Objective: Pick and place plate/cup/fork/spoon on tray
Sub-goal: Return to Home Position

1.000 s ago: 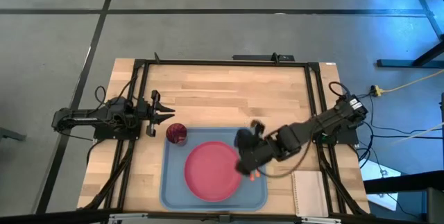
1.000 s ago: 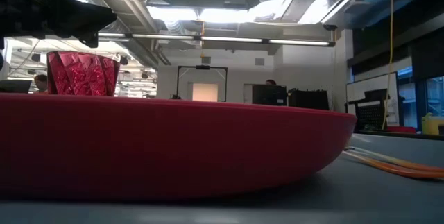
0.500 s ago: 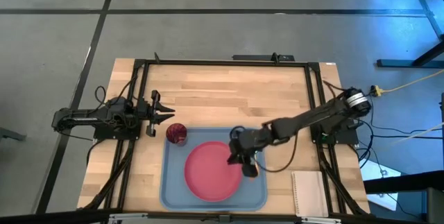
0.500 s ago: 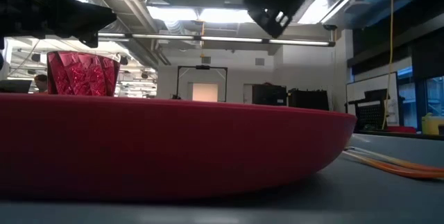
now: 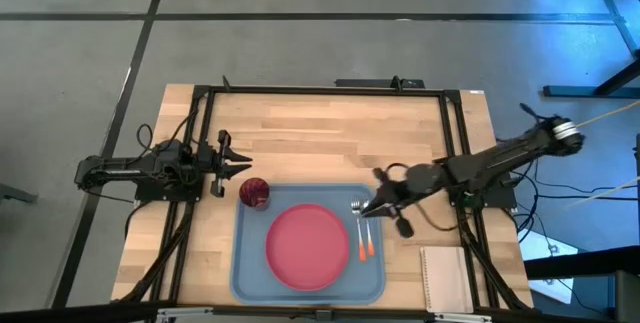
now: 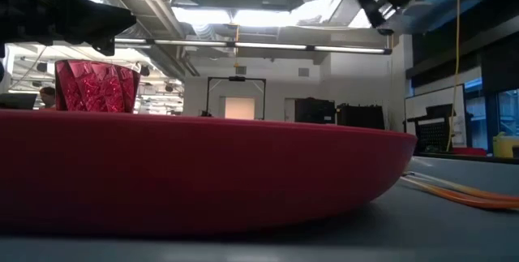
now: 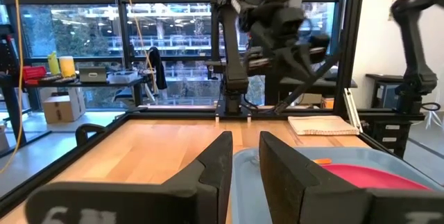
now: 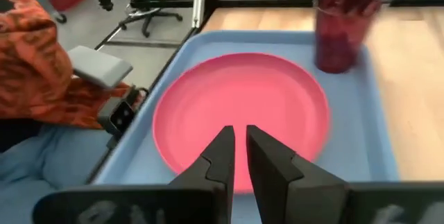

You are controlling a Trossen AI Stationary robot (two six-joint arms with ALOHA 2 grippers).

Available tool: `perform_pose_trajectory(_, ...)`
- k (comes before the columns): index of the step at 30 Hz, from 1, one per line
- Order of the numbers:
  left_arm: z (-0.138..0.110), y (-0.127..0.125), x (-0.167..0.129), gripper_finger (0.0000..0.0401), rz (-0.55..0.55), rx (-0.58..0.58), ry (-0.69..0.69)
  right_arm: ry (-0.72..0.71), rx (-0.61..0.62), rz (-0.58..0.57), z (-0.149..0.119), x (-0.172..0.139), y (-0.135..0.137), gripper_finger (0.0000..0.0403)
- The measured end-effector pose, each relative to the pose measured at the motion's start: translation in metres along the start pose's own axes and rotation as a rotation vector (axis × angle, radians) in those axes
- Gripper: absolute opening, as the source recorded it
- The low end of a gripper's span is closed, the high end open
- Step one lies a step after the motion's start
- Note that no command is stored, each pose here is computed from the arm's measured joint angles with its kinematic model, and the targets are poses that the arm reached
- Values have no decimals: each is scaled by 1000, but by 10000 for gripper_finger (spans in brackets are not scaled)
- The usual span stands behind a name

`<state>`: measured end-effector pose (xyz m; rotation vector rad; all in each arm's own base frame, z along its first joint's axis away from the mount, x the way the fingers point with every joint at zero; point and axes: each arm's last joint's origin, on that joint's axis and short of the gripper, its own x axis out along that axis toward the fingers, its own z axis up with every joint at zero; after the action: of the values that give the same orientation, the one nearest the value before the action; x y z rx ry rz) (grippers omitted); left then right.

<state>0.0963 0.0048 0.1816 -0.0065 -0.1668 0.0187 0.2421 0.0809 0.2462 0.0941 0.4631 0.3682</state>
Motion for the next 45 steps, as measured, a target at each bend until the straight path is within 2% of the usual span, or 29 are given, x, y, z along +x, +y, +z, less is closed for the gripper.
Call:
perform_pose_trajectory(9,0,0,0,66,0,0,0,-181,-39,15,-78,-54,-7,44)
perform_pose_trajectory(12,0,0,0,66,0,0,0,-252,-71,19,-97,-66,-9,44)
perform_pose_trajectory(15,0,0,0,66,0,0,0,-293,-61,-26,-113,-74,-13,44)
perform_pose_trajectory(19,0,0,0,66,0,0,0,-348,-72,-83,-122,-81,-19,44)
perform_pose_trajectory(23,0,0,0,66,0,0,0,-361,-75,-87,-133,-85,-23,44)
perform_pose_trajectory(26,0,0,0,66,0,0,0,-381,-63,-90,-132,-89,-26,44)
perform_pose_trajectory(32,0,0,0,66,0,0,0,-421,-104,-166,-130,-97,-32,44)
perform_pose_trajectory(45,0,0,0,66,0,0,0,-384,-71,-254,-139,-106,-38,44)
